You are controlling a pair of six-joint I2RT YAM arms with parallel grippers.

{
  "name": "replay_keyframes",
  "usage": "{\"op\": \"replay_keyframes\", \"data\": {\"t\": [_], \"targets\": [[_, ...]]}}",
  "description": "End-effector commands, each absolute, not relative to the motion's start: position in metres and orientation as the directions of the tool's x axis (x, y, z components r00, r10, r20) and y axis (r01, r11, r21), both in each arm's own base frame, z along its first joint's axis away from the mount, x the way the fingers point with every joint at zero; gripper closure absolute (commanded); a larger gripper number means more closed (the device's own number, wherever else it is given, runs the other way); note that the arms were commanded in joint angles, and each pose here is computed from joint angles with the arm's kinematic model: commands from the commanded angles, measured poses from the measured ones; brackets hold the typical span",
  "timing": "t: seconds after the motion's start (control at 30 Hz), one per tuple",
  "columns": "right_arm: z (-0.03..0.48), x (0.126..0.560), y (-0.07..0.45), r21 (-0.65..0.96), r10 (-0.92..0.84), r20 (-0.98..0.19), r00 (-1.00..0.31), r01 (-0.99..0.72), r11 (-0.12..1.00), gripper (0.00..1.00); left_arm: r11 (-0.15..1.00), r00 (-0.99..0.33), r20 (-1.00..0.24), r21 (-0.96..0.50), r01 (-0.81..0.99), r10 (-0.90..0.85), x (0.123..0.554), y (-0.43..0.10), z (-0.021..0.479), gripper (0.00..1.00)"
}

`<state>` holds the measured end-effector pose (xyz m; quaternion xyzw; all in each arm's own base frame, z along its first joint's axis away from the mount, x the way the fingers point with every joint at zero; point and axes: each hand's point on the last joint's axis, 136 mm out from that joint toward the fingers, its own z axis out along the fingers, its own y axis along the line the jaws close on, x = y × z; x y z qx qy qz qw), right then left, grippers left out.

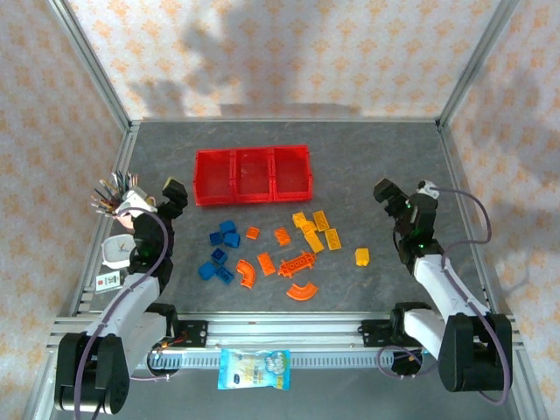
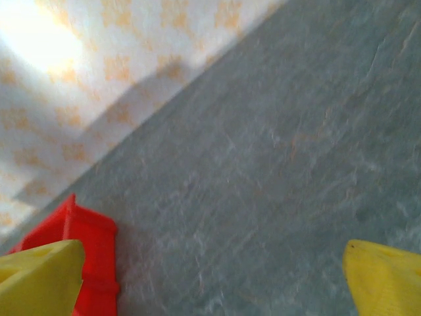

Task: Sort the legos into containers by color
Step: Pick up the lego from the middle-left of the table.

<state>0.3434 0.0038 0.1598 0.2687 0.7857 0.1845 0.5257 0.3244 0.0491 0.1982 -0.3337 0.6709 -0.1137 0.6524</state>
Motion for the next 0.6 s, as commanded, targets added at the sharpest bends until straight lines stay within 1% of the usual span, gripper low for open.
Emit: {"op": "replay_keyframes", "data": {"t": [0.0,0.07,0.27,0.57], "targets": [[0.157,0.340,0.028,0.553,0.580,-0.701,-0.416,0.197,0.810,0.00,0.708,-0.046,-0.742,-0.619,-0.340,-0.669,0.323,0.040,0.189,0.01],[0.156,0.338,0.040,0.544,0.555,-0.693,-0.460,0.172,0.822,0.00,0.706,-0.109,-0.729,-0.598,-0.379,-0.676,0.318,0.037,0.181,0.01],[0.151,0.329,0.075,0.555,0.500,-0.654,-0.568,0.089,0.827,0.00,0.736,-0.290,-0.687,-0.543,-0.404,-0.666,0.300,0.015,0.160,0.01],[0.139,0.308,0.150,0.496,0.331,-0.641,-0.693,-0.044,0.867,0.00,0.813,-0.547,-0.606,-0.484,-0.323,-0.578,0.291,-0.048,0.141,0.01]]}}
